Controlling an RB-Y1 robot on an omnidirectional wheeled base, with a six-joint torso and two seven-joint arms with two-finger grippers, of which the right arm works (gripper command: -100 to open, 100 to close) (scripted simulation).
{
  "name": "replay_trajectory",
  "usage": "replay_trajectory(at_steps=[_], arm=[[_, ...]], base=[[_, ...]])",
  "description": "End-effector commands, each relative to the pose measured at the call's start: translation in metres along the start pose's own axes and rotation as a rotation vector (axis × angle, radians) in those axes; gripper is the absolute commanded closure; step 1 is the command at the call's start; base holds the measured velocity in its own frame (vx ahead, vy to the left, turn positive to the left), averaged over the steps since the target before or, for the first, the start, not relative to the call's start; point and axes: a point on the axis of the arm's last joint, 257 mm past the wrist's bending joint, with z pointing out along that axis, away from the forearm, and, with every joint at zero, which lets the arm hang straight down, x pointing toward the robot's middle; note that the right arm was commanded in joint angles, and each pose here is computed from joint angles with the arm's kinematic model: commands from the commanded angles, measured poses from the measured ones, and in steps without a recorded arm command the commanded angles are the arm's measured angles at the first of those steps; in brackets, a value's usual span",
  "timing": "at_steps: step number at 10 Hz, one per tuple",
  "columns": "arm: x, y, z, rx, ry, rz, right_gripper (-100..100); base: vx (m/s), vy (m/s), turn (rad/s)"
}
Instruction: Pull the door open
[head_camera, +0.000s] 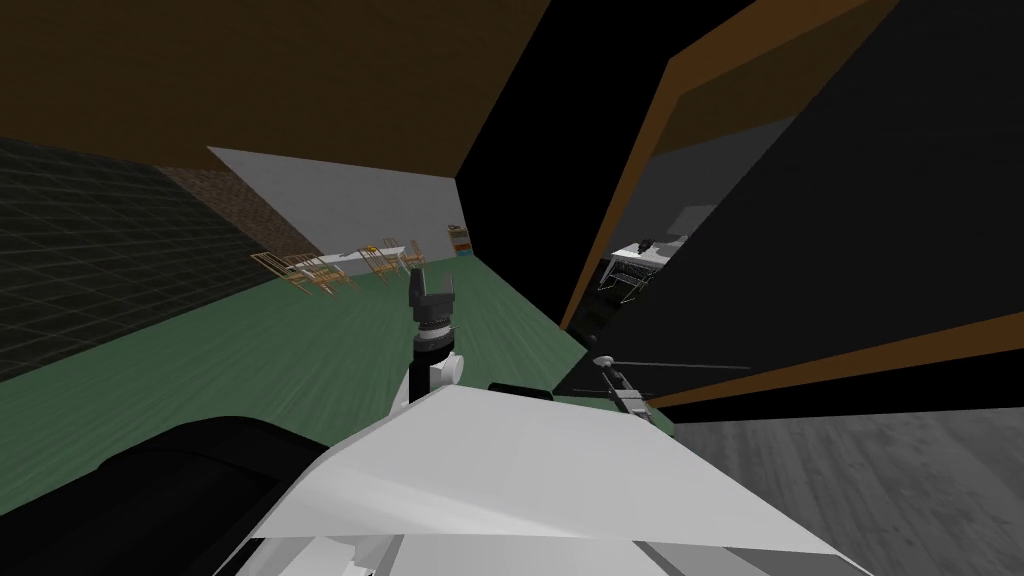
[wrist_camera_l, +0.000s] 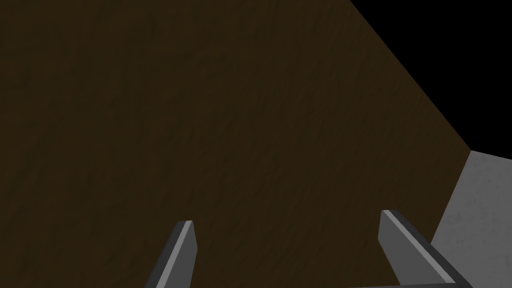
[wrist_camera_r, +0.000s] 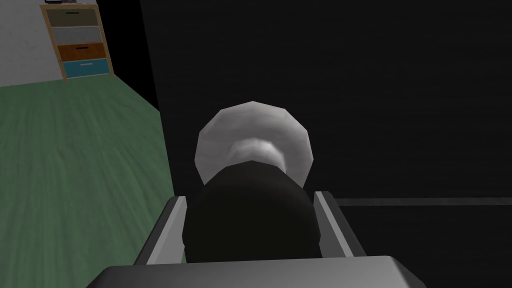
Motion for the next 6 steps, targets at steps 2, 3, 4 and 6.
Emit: replay_trajectory(at_steps=[2,3,4,6], arm=[[-0.001,-0.003,-0.0262,0.028,-0.004,0.004,100],[0.000,-0.003,-0.0262,0.030,0.002,0.004,100],[0.001,-0.004,-0.0350,0.041,0.002,0.005,100],[0.003,-0.005,-0.0501,0.059,0.002,0.007,100]], base=[[-0.056,-0.034,0.054],[-0.043,-0.020,0.016],[-0.041,-0.017,0.028],[-0.052,-0.033,0.049]])
